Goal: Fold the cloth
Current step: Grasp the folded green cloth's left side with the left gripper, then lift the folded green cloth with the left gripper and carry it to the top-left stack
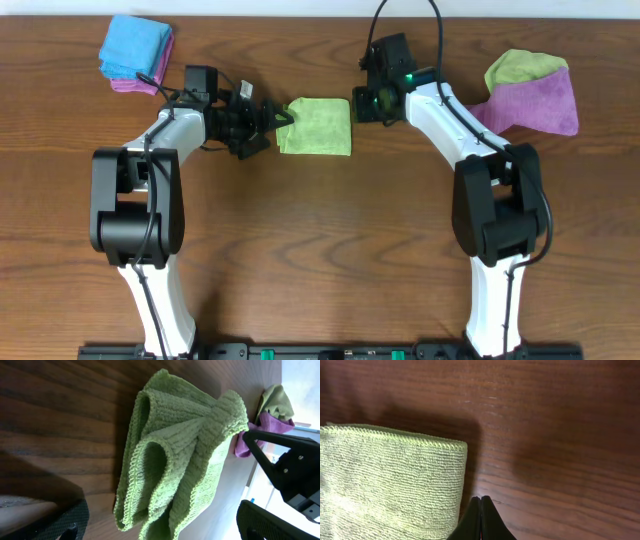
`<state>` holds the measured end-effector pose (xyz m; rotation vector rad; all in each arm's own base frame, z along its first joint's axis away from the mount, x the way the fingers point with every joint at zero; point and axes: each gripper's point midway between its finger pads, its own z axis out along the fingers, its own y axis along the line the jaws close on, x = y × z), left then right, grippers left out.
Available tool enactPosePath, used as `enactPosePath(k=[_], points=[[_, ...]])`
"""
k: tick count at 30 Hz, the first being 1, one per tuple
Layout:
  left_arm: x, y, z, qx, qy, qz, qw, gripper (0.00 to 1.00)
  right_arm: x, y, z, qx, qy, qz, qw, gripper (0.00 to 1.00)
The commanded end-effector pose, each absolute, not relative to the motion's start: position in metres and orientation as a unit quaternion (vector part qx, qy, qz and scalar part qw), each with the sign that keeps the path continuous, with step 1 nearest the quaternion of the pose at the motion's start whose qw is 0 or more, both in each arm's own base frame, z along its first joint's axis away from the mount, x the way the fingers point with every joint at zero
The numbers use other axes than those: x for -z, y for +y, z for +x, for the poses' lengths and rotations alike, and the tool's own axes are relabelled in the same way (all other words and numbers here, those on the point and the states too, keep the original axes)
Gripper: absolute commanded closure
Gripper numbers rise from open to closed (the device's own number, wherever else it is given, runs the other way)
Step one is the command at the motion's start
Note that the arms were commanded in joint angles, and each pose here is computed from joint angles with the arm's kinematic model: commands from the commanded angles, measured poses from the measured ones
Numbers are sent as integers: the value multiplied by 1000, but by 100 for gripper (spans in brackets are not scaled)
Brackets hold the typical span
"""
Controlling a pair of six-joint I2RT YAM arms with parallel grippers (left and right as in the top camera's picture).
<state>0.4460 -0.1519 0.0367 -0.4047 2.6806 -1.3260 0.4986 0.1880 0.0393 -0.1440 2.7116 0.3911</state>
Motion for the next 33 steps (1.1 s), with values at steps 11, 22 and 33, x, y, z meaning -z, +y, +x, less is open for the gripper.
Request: enactPosePath(k=[11, 22, 33], points=[[-24, -166, 454, 418, 894, -146, 72, 5, 6, 188, 495, -148, 976, -17, 158, 99], [-19, -173, 450, 401, 902, -143, 70, 5, 11, 235, 477, -212, 967, -50, 132, 99], [-13, -178, 439, 390, 908, -148, 47, 29, 12, 236, 474, -209, 968, -51, 126, 99]])
